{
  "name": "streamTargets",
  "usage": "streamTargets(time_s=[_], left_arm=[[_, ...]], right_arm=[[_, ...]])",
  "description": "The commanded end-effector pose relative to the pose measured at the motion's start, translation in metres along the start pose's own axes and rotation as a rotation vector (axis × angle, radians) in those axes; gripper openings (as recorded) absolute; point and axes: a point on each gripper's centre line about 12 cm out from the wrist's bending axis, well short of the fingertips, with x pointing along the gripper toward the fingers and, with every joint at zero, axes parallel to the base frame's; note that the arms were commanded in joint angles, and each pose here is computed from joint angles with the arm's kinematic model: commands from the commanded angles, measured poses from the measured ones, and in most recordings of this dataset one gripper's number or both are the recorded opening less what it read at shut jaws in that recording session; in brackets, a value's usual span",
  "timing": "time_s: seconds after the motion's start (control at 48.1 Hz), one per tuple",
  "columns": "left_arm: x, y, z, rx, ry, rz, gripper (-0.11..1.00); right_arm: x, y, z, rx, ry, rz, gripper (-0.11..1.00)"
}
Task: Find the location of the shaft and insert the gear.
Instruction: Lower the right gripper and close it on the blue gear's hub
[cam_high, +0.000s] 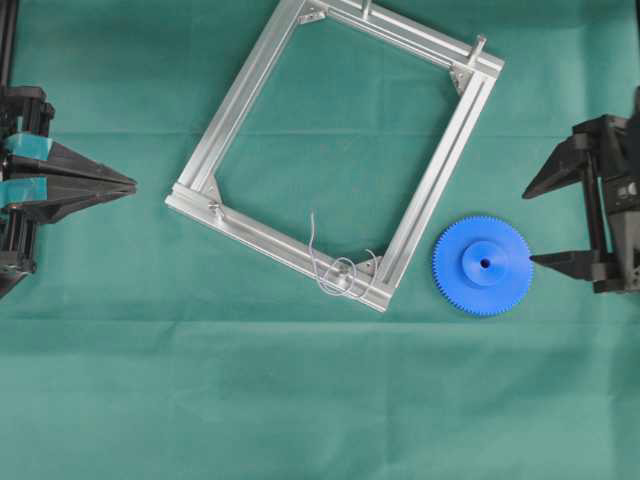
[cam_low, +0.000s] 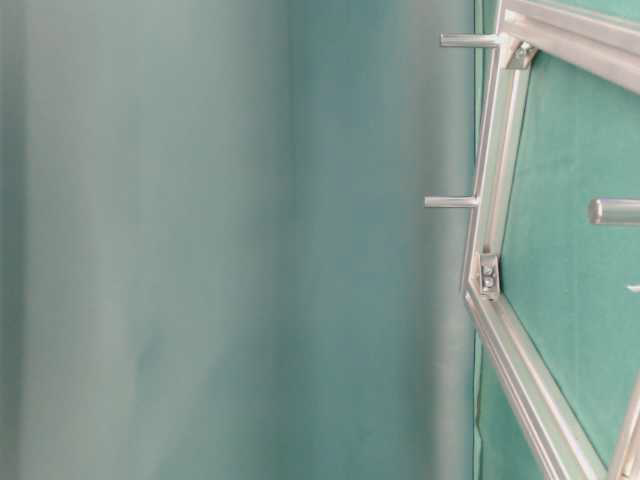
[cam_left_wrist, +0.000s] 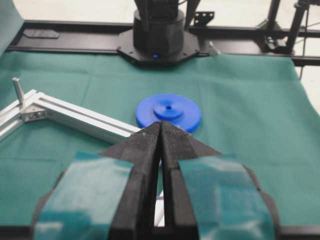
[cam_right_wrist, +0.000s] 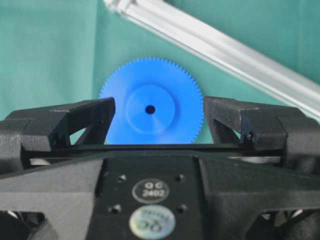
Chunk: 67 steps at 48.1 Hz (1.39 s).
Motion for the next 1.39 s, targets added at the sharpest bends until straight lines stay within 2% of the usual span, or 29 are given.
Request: streamTargets(time_s=[0.0,0.187,0.582,1.101,1.371], left_arm=[[0.002,0.000,0.008,0.001,-0.021,0.001,0.01],[0.002,0.000,0.008,0.000,-0.021,0.000,0.01],[0.002,0.000,0.008,0.001,-0.020,0.002,0.01],[0.002,0.001,0.007,0.000,-0.018,0.003,0.01],[0.002,0.002,0.007,-0.001,-0.019,0.012,0.01]], right_arm=[[-0.001,0.002,0.008,0.003,-0.010,0.004,0.92],[0.012,0.002,0.003,0.006,0.038,-0.003,0.92],[0.054,0.000,-0.011,0.052,0.155,-0.025,0.92],[0.097,0.000,-0.034,0.101,0.170,-0.027,0.92],[0.113,0.001,-0.038,0.104,0.180,-0.029,0.92]])
